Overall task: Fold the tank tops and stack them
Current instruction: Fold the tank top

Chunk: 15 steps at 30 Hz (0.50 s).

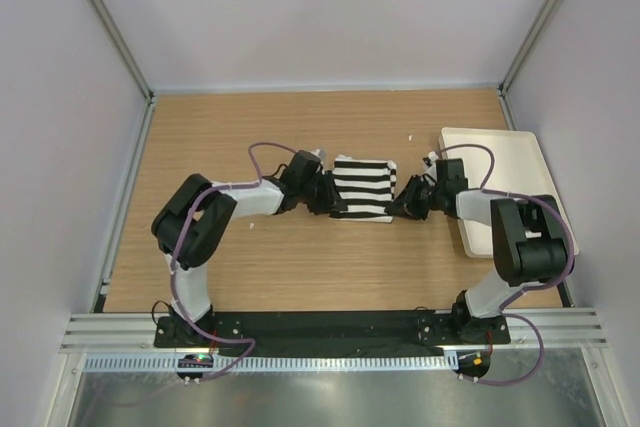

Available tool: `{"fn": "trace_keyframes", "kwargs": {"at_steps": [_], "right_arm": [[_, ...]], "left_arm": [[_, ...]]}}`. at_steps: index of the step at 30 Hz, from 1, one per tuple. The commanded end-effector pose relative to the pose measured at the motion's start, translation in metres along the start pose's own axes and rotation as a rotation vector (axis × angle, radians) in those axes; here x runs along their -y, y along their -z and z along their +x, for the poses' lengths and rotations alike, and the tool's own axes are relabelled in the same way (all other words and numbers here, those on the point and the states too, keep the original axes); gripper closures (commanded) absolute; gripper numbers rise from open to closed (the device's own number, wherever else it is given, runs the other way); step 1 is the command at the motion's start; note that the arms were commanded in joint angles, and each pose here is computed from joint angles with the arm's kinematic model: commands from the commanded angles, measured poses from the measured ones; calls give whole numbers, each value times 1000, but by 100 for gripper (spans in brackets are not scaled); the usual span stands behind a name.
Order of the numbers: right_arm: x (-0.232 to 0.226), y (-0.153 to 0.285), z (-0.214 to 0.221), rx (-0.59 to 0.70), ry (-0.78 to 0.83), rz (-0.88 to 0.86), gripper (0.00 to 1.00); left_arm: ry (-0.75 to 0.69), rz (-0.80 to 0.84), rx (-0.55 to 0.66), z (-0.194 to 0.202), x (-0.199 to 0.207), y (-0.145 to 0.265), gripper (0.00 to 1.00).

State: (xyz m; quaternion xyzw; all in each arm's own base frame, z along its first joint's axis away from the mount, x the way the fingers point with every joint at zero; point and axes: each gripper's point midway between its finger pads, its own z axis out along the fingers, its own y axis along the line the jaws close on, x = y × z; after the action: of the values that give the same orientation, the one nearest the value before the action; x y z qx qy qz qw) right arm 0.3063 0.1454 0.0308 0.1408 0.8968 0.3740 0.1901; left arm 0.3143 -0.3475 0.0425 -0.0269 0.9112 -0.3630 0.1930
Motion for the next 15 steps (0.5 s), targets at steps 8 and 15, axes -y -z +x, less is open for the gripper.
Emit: {"fn": "trace_keyframes", "kwargs": {"at_steps": [8, 15], "right_arm": [[9, 39, -30, 210, 151, 200, 43], [-10, 113, -48, 519, 280, 275, 0]], "left_arm": [[-71, -86, 103, -20, 0, 36, 58], [-127, -187, 366, -30, -18, 116, 43]]}}
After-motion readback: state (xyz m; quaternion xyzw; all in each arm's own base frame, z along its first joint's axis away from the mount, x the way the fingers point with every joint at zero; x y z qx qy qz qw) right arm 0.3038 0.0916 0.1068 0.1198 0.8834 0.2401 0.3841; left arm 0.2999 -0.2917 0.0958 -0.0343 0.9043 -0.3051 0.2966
